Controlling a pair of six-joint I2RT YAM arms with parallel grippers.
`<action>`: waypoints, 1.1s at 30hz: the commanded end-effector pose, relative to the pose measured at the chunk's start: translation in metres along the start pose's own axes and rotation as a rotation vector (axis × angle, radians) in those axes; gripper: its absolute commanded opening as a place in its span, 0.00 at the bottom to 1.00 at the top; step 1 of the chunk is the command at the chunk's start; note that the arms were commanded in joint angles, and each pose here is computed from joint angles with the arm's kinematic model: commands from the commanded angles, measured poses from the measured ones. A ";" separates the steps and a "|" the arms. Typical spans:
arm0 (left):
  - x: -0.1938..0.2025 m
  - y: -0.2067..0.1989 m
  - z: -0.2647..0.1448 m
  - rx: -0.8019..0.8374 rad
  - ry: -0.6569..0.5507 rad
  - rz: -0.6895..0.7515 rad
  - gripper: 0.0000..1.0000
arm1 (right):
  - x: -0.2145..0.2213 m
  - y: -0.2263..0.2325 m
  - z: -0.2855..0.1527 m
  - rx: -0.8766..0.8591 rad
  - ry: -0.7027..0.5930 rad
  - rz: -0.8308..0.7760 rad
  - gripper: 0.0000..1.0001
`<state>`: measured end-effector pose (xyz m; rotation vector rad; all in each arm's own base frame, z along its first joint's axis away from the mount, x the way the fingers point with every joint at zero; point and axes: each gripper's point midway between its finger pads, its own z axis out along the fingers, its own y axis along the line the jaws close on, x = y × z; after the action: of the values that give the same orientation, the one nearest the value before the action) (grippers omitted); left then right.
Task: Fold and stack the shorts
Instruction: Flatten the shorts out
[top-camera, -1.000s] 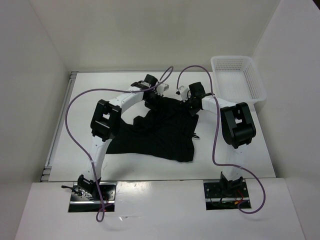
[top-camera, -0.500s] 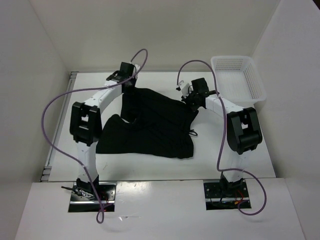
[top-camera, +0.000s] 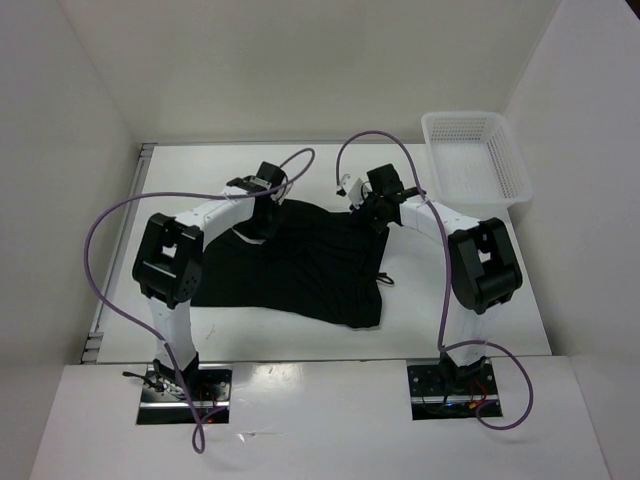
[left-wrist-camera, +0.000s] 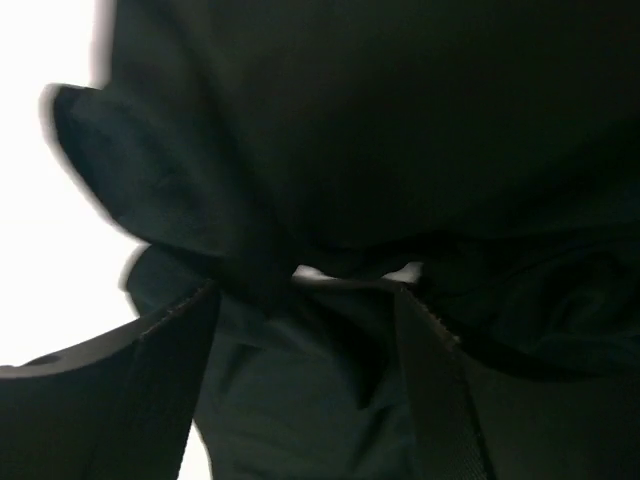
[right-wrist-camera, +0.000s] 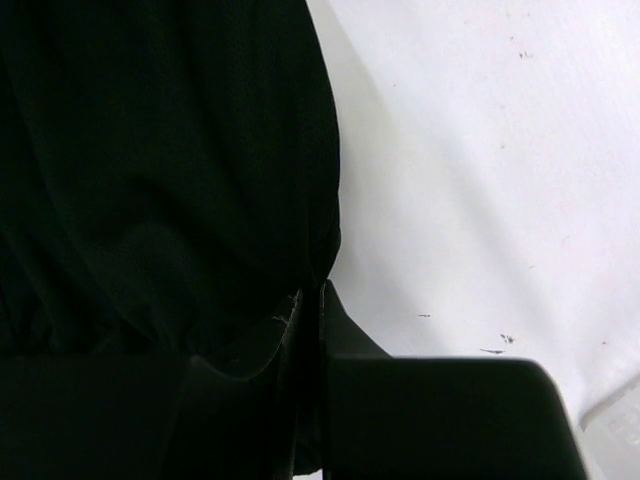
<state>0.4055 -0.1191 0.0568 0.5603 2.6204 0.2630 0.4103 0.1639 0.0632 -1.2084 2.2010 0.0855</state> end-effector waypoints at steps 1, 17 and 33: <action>-0.054 0.047 -0.033 0.013 -0.134 -0.118 0.80 | 0.001 -0.005 -0.007 0.035 0.008 -0.022 0.00; -0.087 0.032 0.038 0.392 -0.036 -0.212 0.81 | 0.019 0.003 0.012 -0.010 0.072 -0.041 0.00; -0.085 0.063 0.049 0.193 0.007 -0.202 0.00 | 0.019 -0.015 0.014 0.077 0.083 -0.056 0.00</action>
<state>0.4939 -0.1116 0.0246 0.3891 2.8116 -0.1988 0.4033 0.1478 0.0338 -1.2664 2.2674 0.0053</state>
